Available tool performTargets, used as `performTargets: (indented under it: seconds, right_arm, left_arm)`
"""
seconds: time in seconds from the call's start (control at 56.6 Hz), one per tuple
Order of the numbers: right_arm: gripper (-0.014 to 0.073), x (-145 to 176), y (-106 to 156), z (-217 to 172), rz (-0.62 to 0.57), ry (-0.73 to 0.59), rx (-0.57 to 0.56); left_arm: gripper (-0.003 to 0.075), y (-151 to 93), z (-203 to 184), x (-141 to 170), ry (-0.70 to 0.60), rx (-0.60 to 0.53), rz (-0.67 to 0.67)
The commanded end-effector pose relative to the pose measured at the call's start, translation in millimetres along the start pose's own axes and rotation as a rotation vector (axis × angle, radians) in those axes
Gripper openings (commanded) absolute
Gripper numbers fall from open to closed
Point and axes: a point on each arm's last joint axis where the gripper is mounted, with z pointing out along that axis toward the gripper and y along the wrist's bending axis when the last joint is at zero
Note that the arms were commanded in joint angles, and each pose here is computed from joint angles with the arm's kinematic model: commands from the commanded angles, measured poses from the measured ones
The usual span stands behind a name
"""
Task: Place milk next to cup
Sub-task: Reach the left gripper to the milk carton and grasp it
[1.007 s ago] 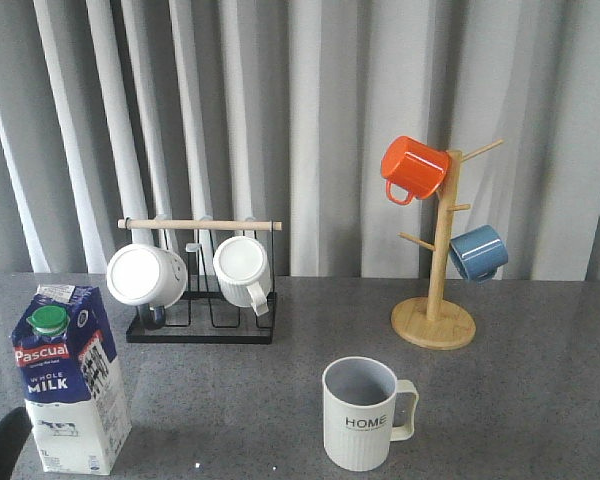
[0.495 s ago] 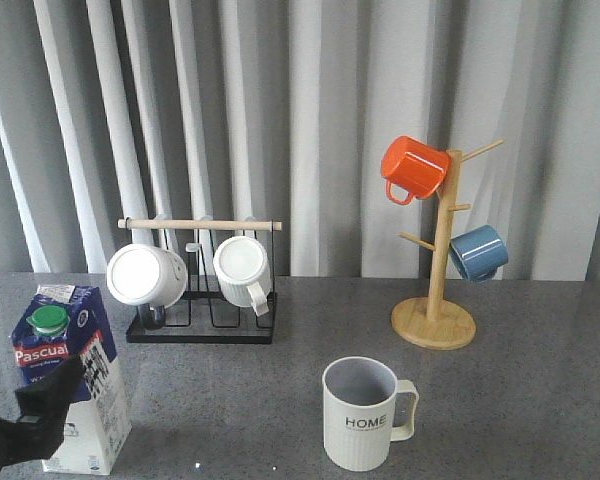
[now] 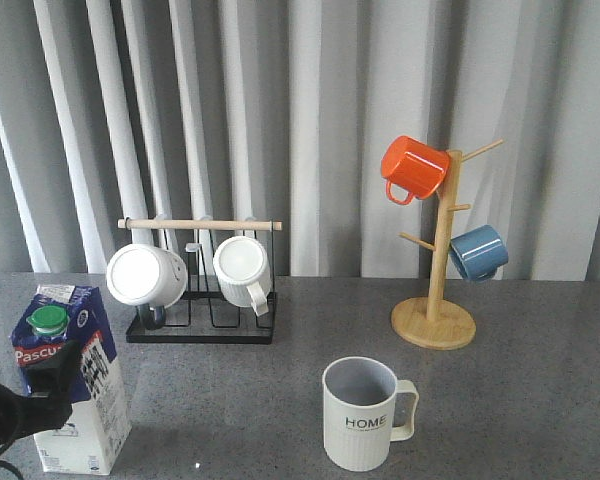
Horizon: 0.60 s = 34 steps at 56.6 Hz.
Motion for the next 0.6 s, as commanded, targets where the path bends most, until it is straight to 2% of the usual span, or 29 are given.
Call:
performTargets:
  seconds: [0.0,0.583]
  right_arm:
    - [-0.0003,-10.1,0.9,0.6,0.000,-0.029,-0.012]
    - [-0.0003,-10.1,0.9,0.6,0.000,-0.029,-0.012]
  left_arm:
    - [0.0714,-1.5,-0.8,-25.7,-0.166,-0.005,0.009]
    - [0.0708,-4.5,28.9,-26.5,-0.109,-0.001,0.018]
